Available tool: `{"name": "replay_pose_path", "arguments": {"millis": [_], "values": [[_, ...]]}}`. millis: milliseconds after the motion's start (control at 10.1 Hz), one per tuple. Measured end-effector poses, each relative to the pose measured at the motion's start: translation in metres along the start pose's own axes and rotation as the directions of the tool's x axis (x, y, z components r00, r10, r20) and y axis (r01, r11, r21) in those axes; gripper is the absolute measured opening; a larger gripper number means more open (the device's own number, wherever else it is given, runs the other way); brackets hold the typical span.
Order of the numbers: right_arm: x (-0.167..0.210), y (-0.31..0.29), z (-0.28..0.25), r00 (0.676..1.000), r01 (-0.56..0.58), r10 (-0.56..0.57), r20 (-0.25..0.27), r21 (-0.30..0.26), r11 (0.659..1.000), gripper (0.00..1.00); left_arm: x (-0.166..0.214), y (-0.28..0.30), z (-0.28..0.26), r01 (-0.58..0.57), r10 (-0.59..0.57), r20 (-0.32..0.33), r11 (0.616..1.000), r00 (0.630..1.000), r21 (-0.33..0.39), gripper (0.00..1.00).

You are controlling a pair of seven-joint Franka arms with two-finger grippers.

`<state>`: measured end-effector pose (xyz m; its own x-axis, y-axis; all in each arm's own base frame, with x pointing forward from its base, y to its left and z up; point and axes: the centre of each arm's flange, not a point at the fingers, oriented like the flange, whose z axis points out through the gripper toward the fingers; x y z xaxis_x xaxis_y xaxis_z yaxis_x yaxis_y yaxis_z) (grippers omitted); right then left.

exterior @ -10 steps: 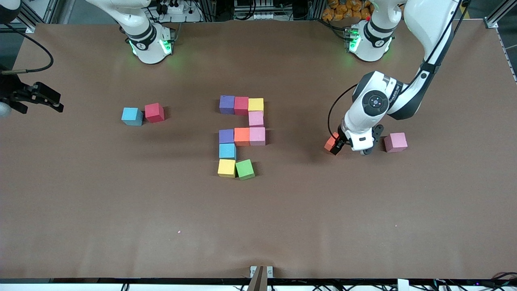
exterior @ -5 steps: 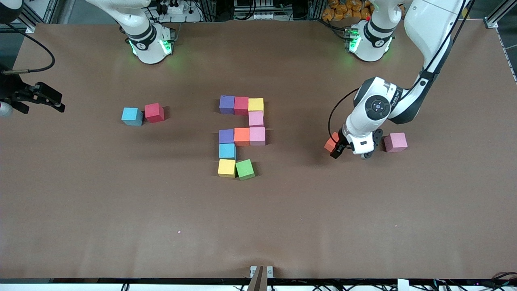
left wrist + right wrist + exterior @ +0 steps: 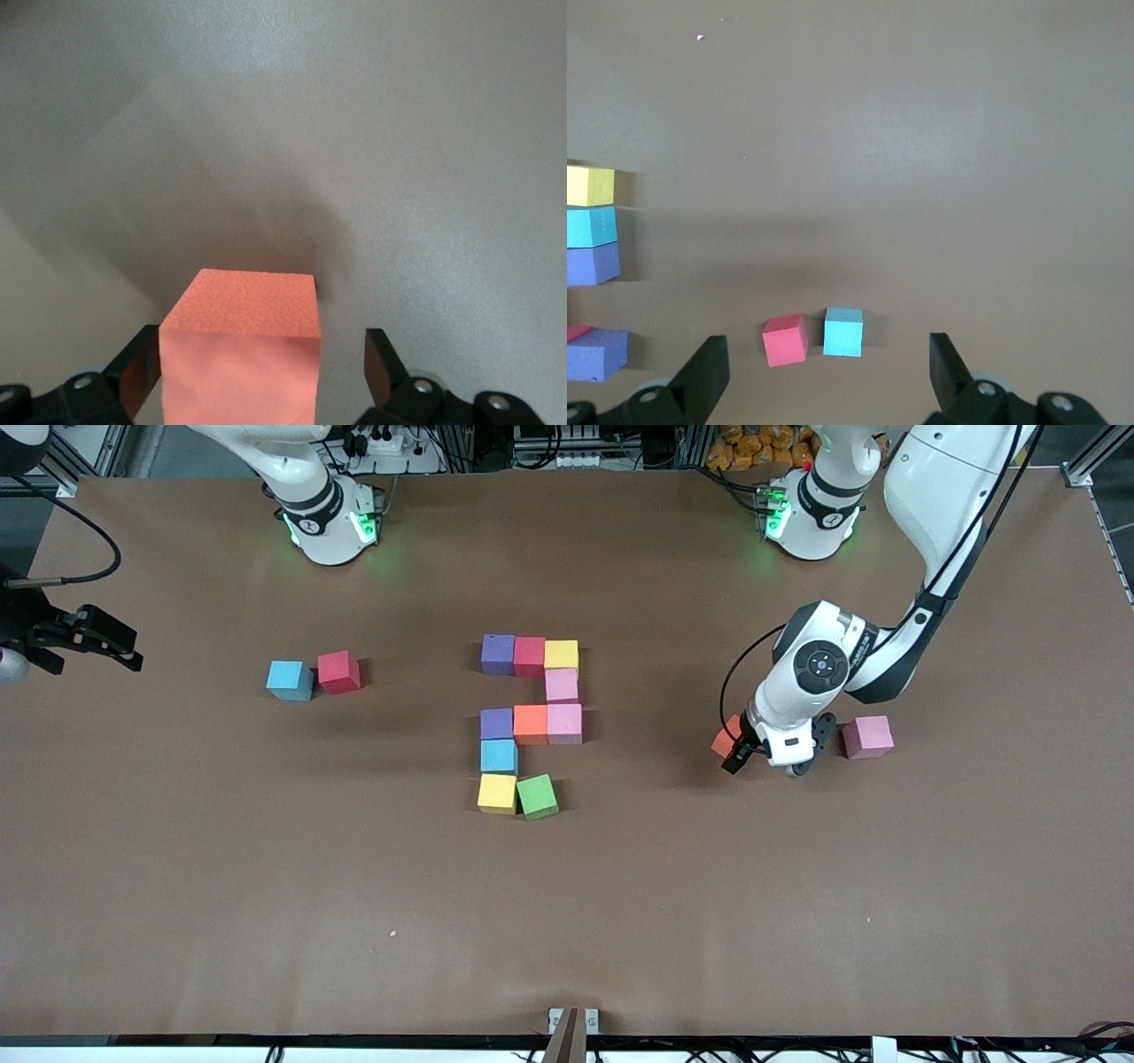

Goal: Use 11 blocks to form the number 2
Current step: 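Grasp the orange cube with the left gripper and lift it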

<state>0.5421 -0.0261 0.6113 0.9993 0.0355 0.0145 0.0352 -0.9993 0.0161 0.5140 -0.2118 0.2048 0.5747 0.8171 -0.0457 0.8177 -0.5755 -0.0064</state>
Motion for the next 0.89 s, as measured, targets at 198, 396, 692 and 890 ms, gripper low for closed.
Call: {"name": "replay_pose_path", "arguments": {"millis": [198, 396, 692, 890], "values": [[0.000, 0.000, 0.000, 1.000, 0.000, 0.000, 0.000, 0.000, 1.000, 1.00, 0.002, -0.001, 0.002, 0.004, -0.004, 0.002, 1.000, 1.000, 0.004, 0.94], [0.000, 0.000, 0.000, 1.000, 0.000, 0.000, 0.000, 0.000, 1.000, 1.00, 0.004, 0.000, 0.001, 0.009, -0.009, 0.002, 1.000, 1.000, 0.000, 0.64], [0.000, 0.000, -0.001, 1.000, -0.001, 0.001, -0.004, 0.001, 1.000, 1.00, 0.004, 0.024, -0.014, 0.046, -0.046, -0.002, 0.998, 0.999, -0.034, 0.60], [0.002, -0.003, 0.000, 1.000, -0.002, 0.002, -0.006, 0.028, 1.000, 1.00, -0.005, 0.060, -0.026, 0.092, -0.092, 0.007, 0.996, 0.996, -0.017, 0.59]]}}
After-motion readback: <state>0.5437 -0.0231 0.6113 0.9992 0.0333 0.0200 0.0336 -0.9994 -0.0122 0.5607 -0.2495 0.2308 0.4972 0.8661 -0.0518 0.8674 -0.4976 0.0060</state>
